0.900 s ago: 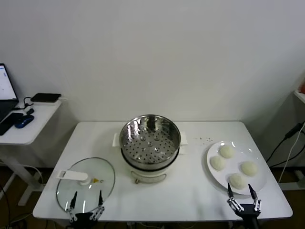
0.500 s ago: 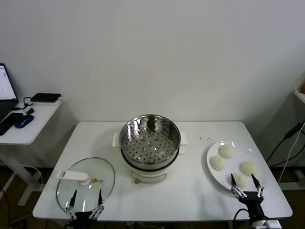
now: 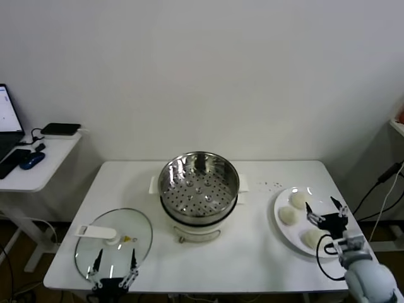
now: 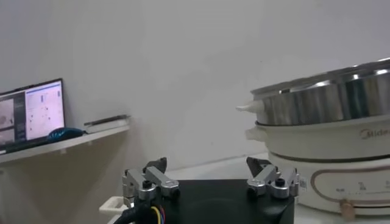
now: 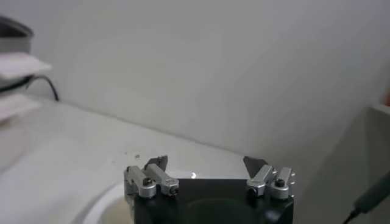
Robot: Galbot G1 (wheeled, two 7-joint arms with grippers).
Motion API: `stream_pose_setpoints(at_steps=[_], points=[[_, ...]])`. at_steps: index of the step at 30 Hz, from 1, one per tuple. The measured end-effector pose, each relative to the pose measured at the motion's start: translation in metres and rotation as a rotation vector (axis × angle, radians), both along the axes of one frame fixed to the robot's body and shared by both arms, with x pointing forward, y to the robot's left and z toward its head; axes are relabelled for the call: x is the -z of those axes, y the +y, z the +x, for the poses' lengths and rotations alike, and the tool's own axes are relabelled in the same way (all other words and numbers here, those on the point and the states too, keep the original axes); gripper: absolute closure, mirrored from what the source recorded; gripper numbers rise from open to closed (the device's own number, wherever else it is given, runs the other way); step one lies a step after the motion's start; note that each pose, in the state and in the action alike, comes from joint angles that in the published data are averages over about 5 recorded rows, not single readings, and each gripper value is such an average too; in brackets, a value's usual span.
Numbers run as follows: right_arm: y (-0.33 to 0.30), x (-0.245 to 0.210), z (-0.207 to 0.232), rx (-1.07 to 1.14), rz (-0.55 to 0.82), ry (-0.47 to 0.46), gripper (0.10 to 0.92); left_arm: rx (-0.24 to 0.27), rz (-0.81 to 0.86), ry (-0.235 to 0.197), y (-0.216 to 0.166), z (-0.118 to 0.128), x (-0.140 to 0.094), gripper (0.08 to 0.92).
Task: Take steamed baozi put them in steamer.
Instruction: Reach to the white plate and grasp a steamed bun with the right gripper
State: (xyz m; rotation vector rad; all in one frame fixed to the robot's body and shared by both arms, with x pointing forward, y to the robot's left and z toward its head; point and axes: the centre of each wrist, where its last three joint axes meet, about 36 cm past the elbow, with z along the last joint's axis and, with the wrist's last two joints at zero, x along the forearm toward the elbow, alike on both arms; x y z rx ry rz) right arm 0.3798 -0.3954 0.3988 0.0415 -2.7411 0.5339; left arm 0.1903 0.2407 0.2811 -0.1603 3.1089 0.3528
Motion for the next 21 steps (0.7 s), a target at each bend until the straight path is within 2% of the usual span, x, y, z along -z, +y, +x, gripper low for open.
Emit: stream_pose_setpoints(at_steps=[14, 21], points=[[-0.049, -0.077, 0.065, -0.297, -0.376, 0.314, 0.200, 0.022, 0.030, -0.002, 0.001, 0.003, 0.008, 0.177], [-0.063, -0.099, 0.102, -0.512, -0.505, 0.438, 0.200, 0.036, 0.046, 0.001, 0.001, 0.004, 0.012, 0.177]])
